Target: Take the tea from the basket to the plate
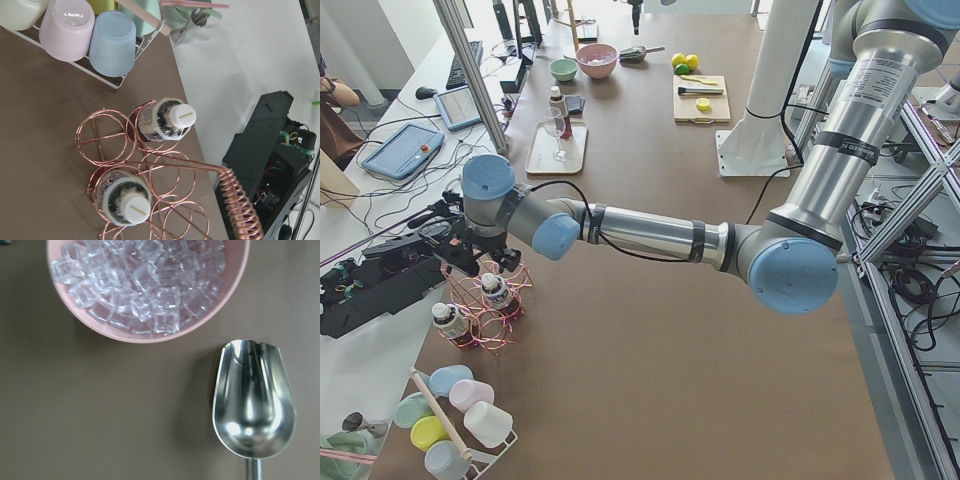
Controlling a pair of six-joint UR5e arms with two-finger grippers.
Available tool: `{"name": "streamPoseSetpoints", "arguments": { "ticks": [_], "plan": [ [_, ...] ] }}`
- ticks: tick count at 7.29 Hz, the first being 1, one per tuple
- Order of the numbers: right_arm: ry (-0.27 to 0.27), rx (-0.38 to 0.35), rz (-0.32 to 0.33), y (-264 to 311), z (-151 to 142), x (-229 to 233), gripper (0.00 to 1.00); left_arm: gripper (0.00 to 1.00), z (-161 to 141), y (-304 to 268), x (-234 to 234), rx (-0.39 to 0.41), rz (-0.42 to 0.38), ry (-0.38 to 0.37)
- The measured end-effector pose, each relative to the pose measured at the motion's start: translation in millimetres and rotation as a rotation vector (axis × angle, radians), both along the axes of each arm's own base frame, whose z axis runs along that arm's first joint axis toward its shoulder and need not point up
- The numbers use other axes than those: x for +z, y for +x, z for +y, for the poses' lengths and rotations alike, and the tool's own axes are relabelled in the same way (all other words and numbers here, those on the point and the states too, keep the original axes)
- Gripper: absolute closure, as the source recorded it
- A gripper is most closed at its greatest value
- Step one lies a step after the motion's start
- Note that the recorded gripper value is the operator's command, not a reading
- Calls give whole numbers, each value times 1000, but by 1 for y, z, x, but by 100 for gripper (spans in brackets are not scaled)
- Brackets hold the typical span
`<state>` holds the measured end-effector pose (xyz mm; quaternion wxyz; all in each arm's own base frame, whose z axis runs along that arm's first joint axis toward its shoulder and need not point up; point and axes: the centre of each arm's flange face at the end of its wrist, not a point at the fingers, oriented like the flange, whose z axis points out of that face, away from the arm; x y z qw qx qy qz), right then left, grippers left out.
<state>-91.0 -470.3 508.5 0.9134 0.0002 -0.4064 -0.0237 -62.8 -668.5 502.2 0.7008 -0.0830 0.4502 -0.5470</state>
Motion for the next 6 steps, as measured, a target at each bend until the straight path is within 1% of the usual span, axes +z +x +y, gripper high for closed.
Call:
{"name": "streamPoseSetpoints", "arguments": {
  "ticks": [1, 2, 3, 4, 5, 6],
  "plan": [
    [-6, -18, 30, 28, 17, 33, 0, 11, 29, -1, 16, 96, -6, 80],
    [-19, -21, 53, 58, 34, 67, 0, 11, 52, 0, 27, 162, -25, 145],
    [-11, -43, 65, 87, 53, 100, 0, 9, 66, 2, 35, 218, -49, 201],
    [-17, -49, 70, 110, 72, 126, 0, 5, 74, 7, 42, 270, -77, 252],
    [-37, -34, 72, 129, 88, 148, 0, 4, 81, 12, 49, 328, -108, 308],
    [-55, -19, 79, 141, 98, 163, 0, 3, 85, 20, 56, 383, -134, 353]
  ]
}}
